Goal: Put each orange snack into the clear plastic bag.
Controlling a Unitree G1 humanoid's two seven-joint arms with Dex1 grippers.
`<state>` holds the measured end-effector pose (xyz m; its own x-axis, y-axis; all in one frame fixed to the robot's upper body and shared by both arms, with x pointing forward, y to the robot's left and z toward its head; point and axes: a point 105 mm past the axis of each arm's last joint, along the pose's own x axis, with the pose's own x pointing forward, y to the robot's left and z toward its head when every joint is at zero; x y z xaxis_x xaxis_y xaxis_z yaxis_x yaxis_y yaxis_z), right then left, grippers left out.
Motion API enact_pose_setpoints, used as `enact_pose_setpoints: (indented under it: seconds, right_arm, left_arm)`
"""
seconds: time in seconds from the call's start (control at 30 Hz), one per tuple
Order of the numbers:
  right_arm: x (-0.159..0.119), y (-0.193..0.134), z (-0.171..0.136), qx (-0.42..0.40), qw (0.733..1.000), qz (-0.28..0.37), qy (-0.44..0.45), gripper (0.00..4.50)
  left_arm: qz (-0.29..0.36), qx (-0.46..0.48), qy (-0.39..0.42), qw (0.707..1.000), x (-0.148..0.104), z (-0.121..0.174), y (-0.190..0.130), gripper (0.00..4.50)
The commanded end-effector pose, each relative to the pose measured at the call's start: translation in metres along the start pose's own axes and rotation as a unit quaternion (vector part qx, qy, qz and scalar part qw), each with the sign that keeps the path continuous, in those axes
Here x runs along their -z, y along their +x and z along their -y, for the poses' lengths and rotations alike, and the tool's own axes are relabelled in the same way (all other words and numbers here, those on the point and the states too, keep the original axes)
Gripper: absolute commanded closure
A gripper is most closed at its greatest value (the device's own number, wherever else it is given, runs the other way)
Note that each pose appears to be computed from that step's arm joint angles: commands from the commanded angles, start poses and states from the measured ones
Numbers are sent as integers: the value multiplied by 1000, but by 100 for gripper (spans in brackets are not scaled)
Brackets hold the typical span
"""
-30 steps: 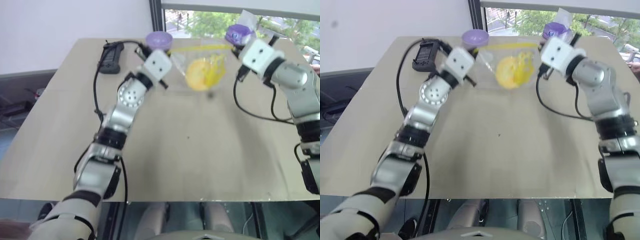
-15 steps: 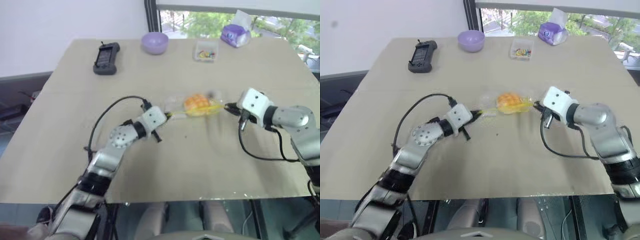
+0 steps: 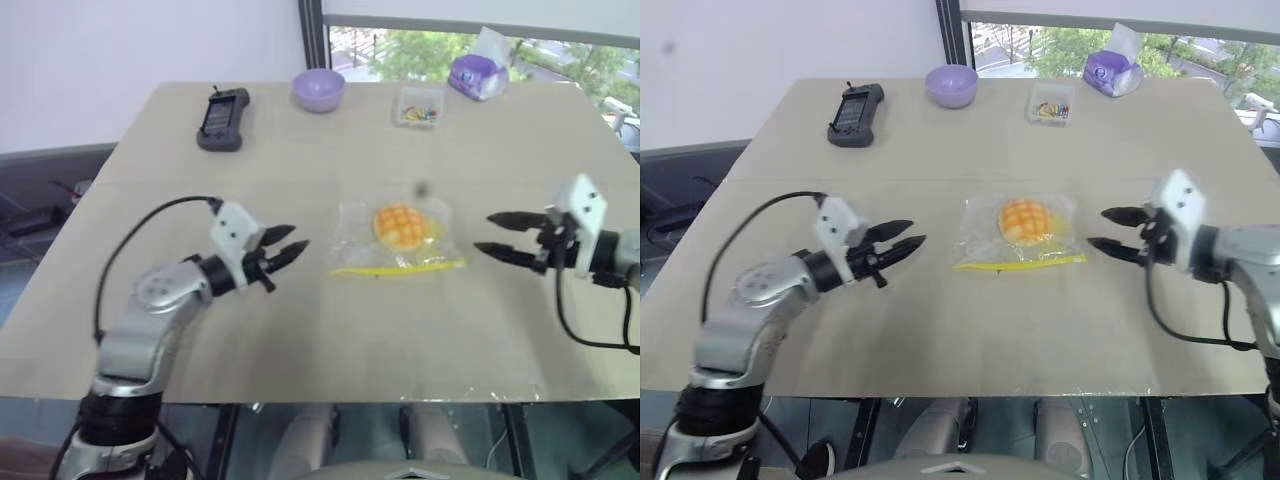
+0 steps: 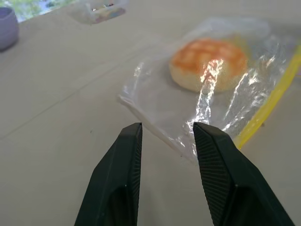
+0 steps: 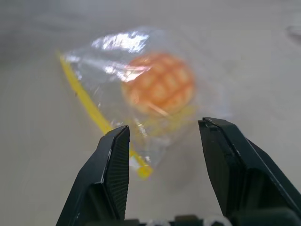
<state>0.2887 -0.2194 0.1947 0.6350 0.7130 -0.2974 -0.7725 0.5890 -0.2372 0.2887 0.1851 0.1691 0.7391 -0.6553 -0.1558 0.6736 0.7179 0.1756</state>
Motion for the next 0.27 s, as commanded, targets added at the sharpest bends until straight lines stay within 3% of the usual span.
enact_pose_setpoints:
  seconds: [0.03, 0.27]
  right_arm:
    - [3, -34, 9, 8, 999, 9, 31, 196]
    - [23, -76, 17, 9, 999, -8, 36, 196]
  left_arm:
    - [3, 7, -20, 1000, -13, -2, -35, 266]
    - [-41, -6, -23, 999, -8, -5, -84, 266]
